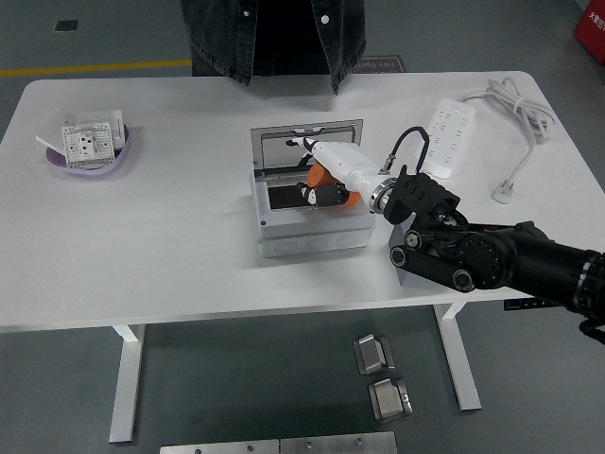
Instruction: Pick up the cylinder from the cube,place it in the box,flap close box
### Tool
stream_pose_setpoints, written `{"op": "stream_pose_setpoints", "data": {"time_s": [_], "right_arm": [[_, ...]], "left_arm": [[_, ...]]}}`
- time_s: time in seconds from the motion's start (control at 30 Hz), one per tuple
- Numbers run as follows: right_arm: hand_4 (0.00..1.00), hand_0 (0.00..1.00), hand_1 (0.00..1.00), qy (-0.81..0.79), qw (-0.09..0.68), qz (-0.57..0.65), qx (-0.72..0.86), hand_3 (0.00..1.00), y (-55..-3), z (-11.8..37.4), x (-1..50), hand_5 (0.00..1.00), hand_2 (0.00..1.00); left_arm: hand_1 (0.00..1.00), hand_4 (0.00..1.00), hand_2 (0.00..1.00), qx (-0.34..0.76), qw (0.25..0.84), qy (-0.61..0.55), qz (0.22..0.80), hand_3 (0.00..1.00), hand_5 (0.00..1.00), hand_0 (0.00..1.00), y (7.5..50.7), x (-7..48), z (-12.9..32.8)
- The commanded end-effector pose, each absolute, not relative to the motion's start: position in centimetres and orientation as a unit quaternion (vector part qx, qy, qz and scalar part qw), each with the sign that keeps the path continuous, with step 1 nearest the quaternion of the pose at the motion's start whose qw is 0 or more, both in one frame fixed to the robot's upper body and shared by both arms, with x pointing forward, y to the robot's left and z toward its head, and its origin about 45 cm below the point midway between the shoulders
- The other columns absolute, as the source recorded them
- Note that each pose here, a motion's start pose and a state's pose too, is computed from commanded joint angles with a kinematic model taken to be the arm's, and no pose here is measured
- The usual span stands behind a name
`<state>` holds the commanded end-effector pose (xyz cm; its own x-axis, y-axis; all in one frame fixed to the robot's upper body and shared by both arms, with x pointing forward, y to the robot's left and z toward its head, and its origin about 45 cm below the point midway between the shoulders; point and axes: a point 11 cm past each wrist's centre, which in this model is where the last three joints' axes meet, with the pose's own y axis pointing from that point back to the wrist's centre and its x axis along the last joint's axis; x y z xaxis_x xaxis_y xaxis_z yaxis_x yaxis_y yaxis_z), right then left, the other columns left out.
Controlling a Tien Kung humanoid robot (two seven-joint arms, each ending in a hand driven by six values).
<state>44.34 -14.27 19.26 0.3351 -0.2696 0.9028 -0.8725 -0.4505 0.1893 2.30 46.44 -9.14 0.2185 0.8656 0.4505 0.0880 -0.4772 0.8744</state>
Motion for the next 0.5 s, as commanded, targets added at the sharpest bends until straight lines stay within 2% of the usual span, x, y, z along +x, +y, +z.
{"op": "stream_pose_setpoints", "data": {"time_s": [0.07,0.5], "right_arm": [[0.775,0.728,0.719,-0.388,0.353,0.427,0.737,0.997,-14.27,19.25,44.33,0.193,0.776],[0.807,0.735,0.717,-0.387,0.351,0.424,0.74,0.998,-14.25,19.43,44.03,0.238,0.763]], "left_arm": [[0.654,0.562,0.573,0.685,0.376,0.348,0.519,0.612,0.37,0.657,46.37,2.35,-9.16],[0.65,0.542,0.556,0.686,0.38,0.348,0.514,0.609,0.367,0.657,45.88,2.06,-9.39]]}}
